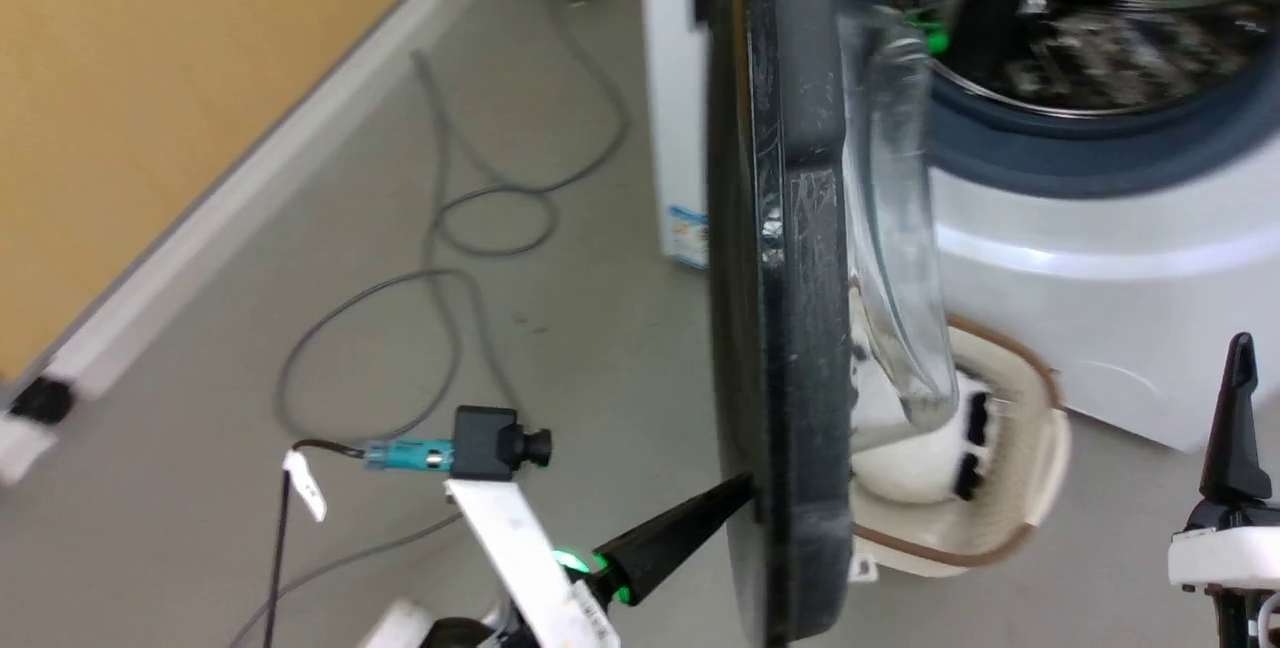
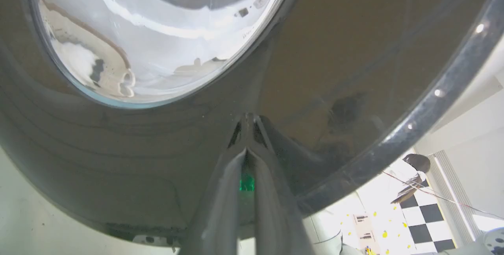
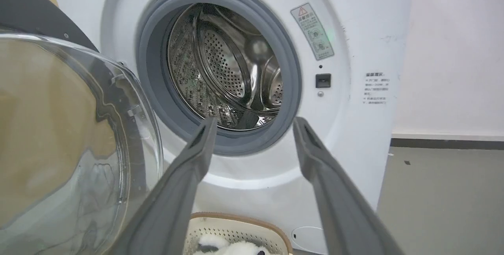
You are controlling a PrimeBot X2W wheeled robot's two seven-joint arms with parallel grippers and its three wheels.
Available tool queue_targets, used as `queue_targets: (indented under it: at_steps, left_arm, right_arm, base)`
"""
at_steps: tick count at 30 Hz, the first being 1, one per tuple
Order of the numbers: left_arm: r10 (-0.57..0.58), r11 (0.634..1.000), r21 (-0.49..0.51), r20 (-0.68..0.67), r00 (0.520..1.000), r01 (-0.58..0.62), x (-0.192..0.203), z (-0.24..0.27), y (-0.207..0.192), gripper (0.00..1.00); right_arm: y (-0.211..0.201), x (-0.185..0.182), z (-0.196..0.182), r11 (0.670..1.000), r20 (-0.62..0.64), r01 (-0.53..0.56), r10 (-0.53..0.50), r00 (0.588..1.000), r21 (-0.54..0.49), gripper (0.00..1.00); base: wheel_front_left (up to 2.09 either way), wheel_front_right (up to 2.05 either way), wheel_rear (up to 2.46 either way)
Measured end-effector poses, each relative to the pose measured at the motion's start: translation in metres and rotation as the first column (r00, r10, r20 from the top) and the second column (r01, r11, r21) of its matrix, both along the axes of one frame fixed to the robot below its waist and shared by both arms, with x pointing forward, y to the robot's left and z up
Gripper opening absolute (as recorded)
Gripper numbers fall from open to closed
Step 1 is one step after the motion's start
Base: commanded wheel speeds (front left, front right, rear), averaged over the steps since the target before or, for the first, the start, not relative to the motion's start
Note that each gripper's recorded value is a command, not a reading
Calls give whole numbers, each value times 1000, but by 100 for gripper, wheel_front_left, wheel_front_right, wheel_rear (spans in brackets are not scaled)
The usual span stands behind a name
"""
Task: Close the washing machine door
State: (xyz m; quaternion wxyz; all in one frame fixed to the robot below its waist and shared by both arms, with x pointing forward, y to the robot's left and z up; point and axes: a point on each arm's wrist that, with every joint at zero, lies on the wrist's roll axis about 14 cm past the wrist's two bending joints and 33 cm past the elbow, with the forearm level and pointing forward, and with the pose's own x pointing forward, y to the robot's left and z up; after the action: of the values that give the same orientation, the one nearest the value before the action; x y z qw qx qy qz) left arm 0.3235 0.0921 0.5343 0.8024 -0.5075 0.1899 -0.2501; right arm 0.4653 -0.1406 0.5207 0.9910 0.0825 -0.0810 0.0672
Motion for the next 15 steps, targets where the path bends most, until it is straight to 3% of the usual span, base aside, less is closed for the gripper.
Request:
queue_targets:
  at_steps: [15]
  left_arm:
    - [-242,963,-127,-12,970,239,36,0,-105,0]
  right_arm:
    - [-104,-60,15,964,18,265,-265,964,-30,100]
  base:
    - [0,0,0]
